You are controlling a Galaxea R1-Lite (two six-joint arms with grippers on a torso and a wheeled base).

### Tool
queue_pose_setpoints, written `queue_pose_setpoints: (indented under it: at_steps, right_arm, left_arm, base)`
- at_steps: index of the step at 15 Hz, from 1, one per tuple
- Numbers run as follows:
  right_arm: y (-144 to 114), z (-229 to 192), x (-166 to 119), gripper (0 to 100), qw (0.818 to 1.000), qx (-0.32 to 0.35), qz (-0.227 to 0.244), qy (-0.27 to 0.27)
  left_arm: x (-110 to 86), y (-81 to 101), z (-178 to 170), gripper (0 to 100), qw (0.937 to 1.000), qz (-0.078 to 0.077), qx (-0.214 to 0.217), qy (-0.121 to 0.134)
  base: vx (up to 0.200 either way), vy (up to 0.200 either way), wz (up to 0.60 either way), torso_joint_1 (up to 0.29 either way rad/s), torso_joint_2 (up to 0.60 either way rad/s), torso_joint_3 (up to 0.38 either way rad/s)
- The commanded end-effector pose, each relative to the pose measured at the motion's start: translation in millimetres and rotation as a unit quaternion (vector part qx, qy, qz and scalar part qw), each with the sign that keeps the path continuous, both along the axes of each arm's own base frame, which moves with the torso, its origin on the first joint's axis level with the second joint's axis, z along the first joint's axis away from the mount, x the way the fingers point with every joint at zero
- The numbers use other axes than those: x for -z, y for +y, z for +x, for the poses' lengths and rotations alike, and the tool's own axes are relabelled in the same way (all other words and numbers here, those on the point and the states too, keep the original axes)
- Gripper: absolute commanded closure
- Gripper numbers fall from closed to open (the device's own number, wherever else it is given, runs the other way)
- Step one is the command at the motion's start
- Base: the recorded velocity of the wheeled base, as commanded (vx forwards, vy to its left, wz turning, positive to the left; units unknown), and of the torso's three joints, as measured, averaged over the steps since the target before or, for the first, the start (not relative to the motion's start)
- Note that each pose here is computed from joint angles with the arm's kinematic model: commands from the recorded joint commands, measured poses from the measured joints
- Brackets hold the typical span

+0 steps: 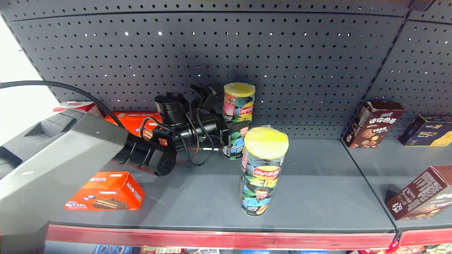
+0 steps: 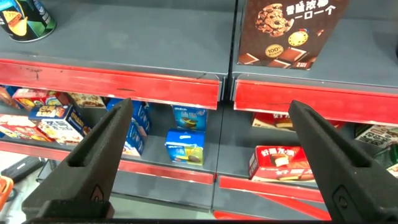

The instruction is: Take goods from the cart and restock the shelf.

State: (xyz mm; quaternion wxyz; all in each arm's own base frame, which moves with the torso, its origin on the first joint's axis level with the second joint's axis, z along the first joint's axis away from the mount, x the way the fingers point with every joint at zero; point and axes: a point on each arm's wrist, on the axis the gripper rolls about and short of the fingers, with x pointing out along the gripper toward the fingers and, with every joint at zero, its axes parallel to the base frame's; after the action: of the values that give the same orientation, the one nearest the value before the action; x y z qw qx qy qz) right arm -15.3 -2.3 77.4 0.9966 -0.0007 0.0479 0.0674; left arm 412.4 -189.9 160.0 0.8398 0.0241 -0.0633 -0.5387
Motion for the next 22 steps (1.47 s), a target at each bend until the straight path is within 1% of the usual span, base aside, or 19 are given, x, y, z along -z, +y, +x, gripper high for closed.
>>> queue_pose_setpoints:
  at_steps: [1,2,4,5,7,11,12,13,16,18,21,22]
  right_arm:
    - [0.0,0.3,-0.2,0,1.000,0.000,0.000,0.001]
    - [0.0,0.3,0.0,0,1.000,0.000,0.000,0.002]
    - [0.0,0.2,-0.1,0,1.000,0.000,0.000,0.000]
    - [0.0,0.3,0.0,0,1.000,0.000,0.000,0.002]
    - [0.0,0.3,0.0,0,1.000,-0.001,0.000,0.002]
    - [0.0,0.3,-0.2,0,1.000,0.000,0.000,0.001]
    - [0.0,0.3,0.0,0,1.000,-0.001,0.000,0.002]
    - [0.0,0.3,0.0,0,1.000,0.000,0.000,0.002]
    - [0.0,0.3,-0.2,0,1.000,0.000,0.000,0.001]
    - [0.0,0.3,-0.2,0,1.000,-0.001,0.000,0.001]
    - [0.0,0.2,-0.1,0,1.000,-0.001,0.000,0.000]
    - [0.0,0.3,0.0,0,1.000,-0.001,0.000,0.002]
  left_arm:
    - [2.6,-4.8,-0.6,100,0.9999,-0.008,0.006,0.005]
    - [0.7,-7.2,-2.0,100,0.9998,-0.016,0.009,0.005]
    - [1.0,-8.9,-3.2,100,0.9997,-0.021,0.012,0.007]
    - [1.6,-9.6,-3.3,100,0.9997,-0.021,0.013,0.007]
    - [10.1,-15.6,-6.2,100,0.9996,-0.024,0.010,0.003]
    - [21.6,-20.1,-11.1,100,0.9996,-0.022,0.014,0.009]
    - [22.9,-19.7,-12.0,100,0.9997,-0.022,0.014,0.006]
    - [26.3,-18.6,-12.5,0,0.9997,-0.019,0.013,0.009]
    - [30.3,-16.6,-15.1,0,0.9997,-0.018,0.012,0.012]
    - [25.2,-9.4,-22.4,0,0.9997,-0.015,0.008,0.015]
    - [20.6,9.2,-41.3,0,0.9994,-0.006,-0.003,0.033]
    - [19.5,15.0,-43.4,0,0.9995,-0.002,-0.009,0.031]
  base:
    - [0.000,0.000,0.00,0.000,0.00,0.000]
    - [0.000,0.000,0.00,0.000,0.00,0.000]
    - [0.000,0.000,0.00,0.000,0.00,0.000]
    - [0.000,0.000,0.00,0.000,0.00,0.000]
    - [0.000,0.000,0.00,0.000,0.00,0.000]
    - [0.000,0.000,0.00,0.000,0.00,0.000]
    - [0.000,0.000,0.00,0.000,0.00,0.000]
    - [0.000,0.000,0.00,0.000,0.00,0.000]
    - [0.000,0.000,0.00,0.000,0.00,0.000]
    - [0.000,0.000,0.00,0.000,0.00,0.000]
    - [0.000,0.000,0.00,0.000,0.00,0.000]
    - [0.000,0.000,0.00,0.000,0.00,0.000]
